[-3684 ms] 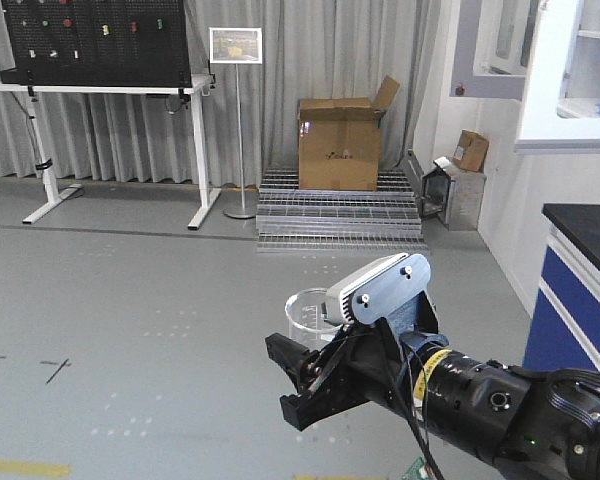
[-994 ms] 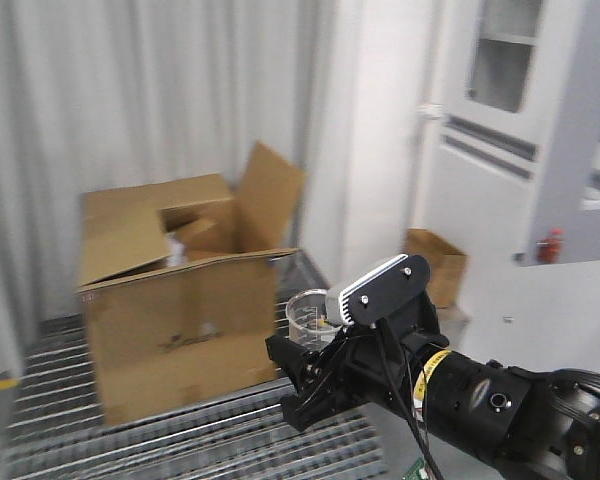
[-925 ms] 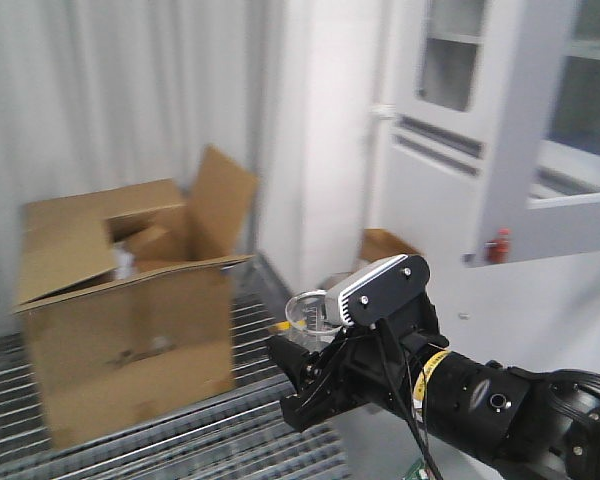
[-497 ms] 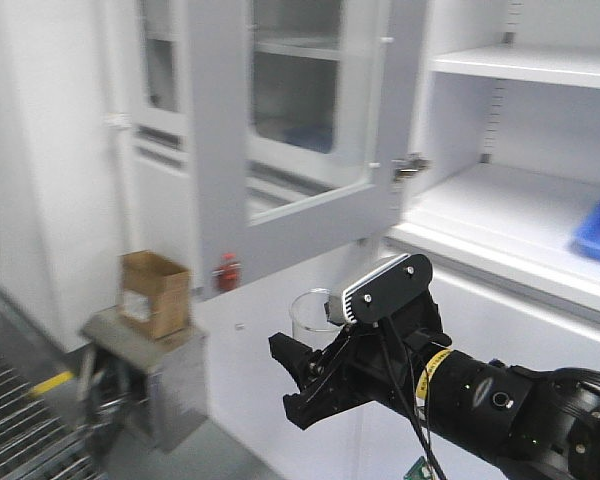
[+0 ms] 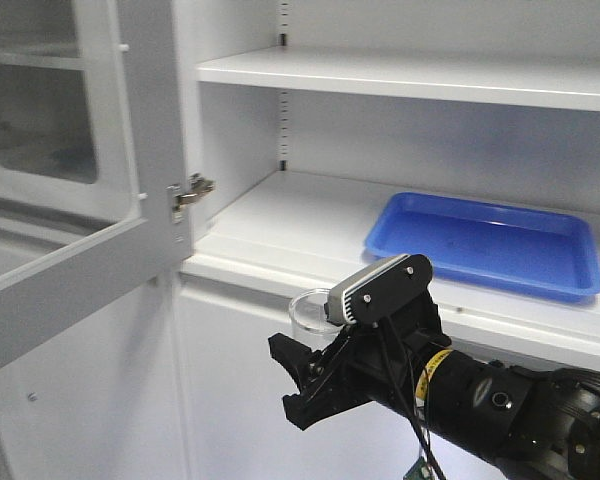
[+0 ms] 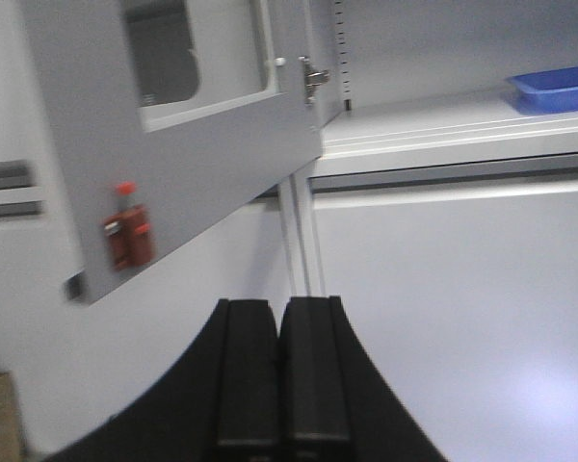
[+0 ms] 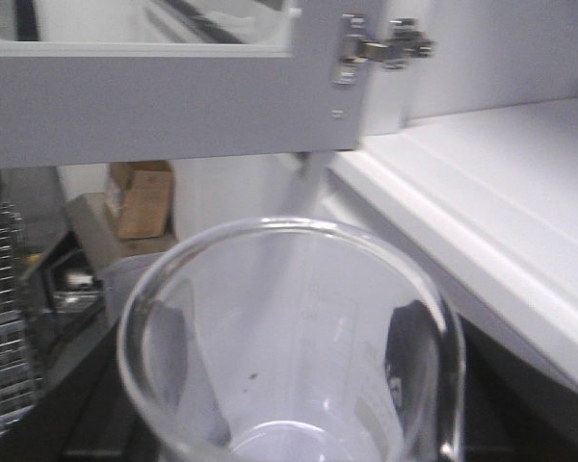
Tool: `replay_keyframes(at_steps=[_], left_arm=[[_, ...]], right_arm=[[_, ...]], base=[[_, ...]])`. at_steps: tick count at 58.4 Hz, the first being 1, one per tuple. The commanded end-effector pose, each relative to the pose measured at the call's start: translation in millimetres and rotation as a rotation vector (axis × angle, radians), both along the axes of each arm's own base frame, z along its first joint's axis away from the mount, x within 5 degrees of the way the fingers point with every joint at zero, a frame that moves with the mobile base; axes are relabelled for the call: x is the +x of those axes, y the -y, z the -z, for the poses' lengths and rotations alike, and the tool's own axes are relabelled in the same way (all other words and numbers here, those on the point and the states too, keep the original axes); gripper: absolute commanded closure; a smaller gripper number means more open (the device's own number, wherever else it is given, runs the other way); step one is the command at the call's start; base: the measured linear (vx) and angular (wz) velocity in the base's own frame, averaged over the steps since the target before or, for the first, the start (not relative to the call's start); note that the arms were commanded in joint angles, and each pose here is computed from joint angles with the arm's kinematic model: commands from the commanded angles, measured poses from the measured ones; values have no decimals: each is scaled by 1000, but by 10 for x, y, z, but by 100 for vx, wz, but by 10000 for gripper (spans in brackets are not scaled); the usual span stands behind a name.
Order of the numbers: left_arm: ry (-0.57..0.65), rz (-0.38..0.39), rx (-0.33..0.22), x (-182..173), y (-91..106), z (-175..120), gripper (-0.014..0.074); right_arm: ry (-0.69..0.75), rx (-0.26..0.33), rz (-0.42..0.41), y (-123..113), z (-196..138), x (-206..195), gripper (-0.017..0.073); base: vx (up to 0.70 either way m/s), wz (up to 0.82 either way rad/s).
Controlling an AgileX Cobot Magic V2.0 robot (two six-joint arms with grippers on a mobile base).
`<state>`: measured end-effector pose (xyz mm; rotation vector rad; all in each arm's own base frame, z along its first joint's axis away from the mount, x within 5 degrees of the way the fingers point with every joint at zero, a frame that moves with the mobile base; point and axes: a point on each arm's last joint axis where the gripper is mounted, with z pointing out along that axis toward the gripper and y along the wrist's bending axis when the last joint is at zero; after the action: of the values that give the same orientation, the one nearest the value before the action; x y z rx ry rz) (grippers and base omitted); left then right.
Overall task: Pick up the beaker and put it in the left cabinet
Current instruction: 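Carry the beaker in the right gripper while driving to the cabinet, then lower the beaker with the right gripper onto the blue tray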
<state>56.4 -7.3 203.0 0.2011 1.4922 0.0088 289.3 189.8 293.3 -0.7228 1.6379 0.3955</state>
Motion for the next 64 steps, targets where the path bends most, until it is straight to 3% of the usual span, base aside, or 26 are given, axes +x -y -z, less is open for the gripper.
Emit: replay_keyframes(at_steps=[1, 64], left_arm=[[76, 4, -15, -15, 1, -25, 592], [76, 4, -15, -15, 1, -25, 592]], right_arm=[[105, 90, -25, 5, -300, -43, 568], [104, 89, -25, 5, -298, -42, 568]], base=[[23, -43], [21, -21]])
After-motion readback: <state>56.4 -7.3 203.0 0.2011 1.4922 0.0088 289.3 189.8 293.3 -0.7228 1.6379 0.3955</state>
